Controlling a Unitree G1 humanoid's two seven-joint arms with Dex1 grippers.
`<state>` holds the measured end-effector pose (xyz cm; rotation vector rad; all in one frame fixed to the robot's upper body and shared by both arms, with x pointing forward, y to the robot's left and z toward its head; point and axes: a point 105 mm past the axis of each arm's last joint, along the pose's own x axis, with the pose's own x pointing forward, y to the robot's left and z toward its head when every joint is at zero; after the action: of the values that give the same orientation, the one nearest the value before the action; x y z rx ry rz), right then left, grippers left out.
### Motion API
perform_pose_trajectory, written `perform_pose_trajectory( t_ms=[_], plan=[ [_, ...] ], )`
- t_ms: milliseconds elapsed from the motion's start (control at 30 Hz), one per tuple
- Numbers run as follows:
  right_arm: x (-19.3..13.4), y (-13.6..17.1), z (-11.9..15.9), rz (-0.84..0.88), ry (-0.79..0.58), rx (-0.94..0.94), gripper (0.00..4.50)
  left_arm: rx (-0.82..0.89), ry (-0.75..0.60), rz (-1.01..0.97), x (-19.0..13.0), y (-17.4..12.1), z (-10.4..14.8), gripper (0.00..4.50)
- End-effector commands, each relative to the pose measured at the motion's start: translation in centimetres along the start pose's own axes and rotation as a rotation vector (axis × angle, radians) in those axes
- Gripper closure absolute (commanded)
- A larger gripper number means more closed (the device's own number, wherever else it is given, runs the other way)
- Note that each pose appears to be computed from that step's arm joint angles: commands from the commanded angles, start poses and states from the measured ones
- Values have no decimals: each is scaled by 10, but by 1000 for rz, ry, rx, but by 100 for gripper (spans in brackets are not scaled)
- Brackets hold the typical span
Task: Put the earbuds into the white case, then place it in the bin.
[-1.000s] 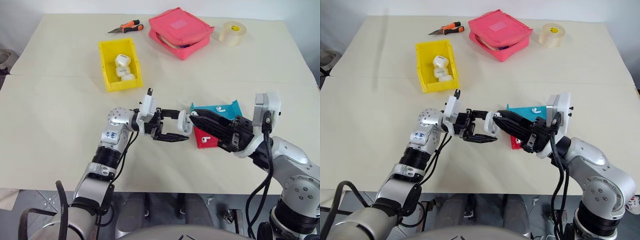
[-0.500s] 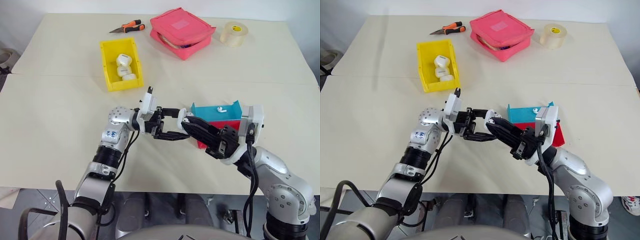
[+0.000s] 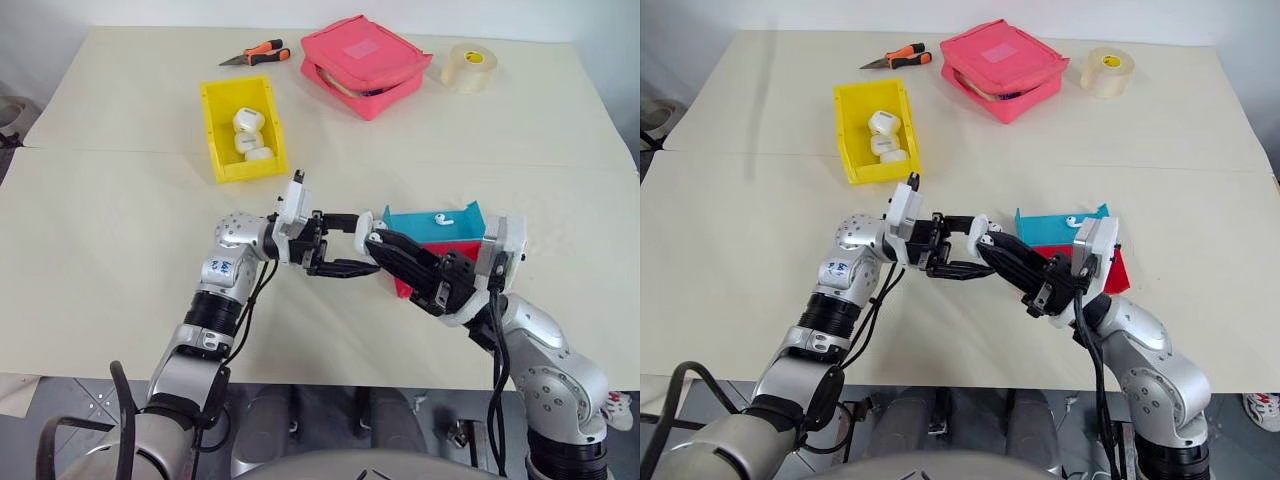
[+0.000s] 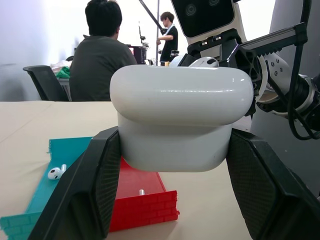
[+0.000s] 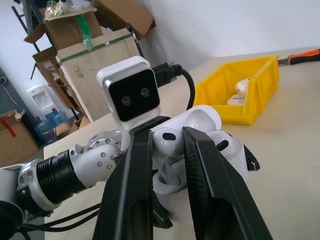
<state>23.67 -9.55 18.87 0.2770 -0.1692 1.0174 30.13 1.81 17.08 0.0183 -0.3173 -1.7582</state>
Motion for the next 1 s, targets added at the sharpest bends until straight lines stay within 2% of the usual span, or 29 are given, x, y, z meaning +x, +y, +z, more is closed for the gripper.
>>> perform_pose_trajectory(
  t_ms=[33, 133, 267, 567, 1000],
  plan=[
    [-11, -10, -11, -51, 73, -22, 395, 86, -61, -17, 3, 1, 23, 172],
    [-17, -13, -16, -31, 157, -69, 395, 88, -58, -11, 1, 1, 23, 172],
    [-20, -14, -13, -7, 196, -110, 395, 90, -54, -7, 0, 1, 23, 172],
    [-25, -29, -3, -32, 244, -164, 395, 97, -53, 12, -2, 1, 22, 172],
    [-18, -23, 5, 15, 242, -200, 395, 109, -47, 22, -3, 3, 20, 172]
  ],
)
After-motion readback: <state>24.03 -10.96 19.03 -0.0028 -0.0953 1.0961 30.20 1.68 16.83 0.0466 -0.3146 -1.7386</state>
